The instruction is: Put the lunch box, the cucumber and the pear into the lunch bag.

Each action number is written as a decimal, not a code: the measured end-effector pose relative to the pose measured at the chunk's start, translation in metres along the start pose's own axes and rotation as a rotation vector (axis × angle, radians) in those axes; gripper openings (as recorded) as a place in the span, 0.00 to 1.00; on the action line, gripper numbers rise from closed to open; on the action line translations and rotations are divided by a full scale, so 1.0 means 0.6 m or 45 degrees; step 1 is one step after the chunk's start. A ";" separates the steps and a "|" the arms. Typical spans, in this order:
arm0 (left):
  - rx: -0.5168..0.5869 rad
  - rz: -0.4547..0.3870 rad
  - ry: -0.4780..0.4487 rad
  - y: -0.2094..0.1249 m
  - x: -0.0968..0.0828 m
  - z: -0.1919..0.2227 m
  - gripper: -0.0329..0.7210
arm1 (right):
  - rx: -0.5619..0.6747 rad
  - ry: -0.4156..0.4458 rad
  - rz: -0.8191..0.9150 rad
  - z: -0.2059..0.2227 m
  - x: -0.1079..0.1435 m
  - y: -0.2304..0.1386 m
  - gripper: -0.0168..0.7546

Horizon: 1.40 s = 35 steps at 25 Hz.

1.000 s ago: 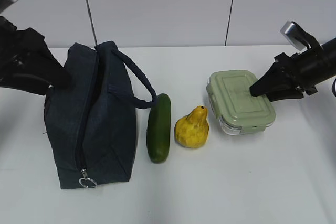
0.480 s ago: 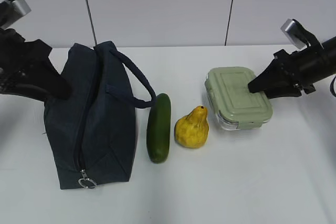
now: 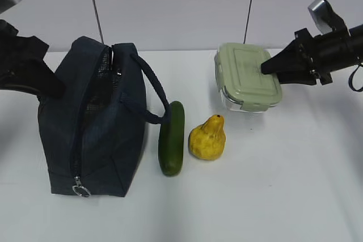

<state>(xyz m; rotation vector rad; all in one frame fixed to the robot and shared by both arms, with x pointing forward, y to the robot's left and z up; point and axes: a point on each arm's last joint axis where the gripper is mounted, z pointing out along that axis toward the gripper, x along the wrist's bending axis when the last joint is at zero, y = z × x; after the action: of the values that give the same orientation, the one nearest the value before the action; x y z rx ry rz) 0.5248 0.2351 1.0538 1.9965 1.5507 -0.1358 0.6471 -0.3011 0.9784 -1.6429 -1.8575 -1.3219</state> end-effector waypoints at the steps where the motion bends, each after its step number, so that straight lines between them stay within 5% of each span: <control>1: -0.001 0.001 0.000 0.000 0.000 0.000 0.07 | -0.012 0.010 -0.020 0.001 0.013 0.005 0.45; 15: -0.081 -0.009 -0.004 0.006 -0.006 -0.009 0.07 | 0.020 0.283 -0.397 0.086 0.233 0.036 0.45; 25: -0.124 -0.003 -0.001 0.008 -0.011 -0.018 0.07 | 0.081 0.422 -0.417 0.136 0.296 0.009 0.45; 35: -0.138 -0.007 0.000 0.009 -0.010 -0.018 0.07 | 0.079 0.392 -0.461 0.172 0.326 -0.007 0.44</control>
<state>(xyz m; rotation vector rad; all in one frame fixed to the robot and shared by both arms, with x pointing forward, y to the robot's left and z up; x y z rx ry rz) 0.5249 0.2346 1.0676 1.9082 1.5306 -0.0525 0.6214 -0.1014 1.0703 -1.0307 -2.0350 -1.5372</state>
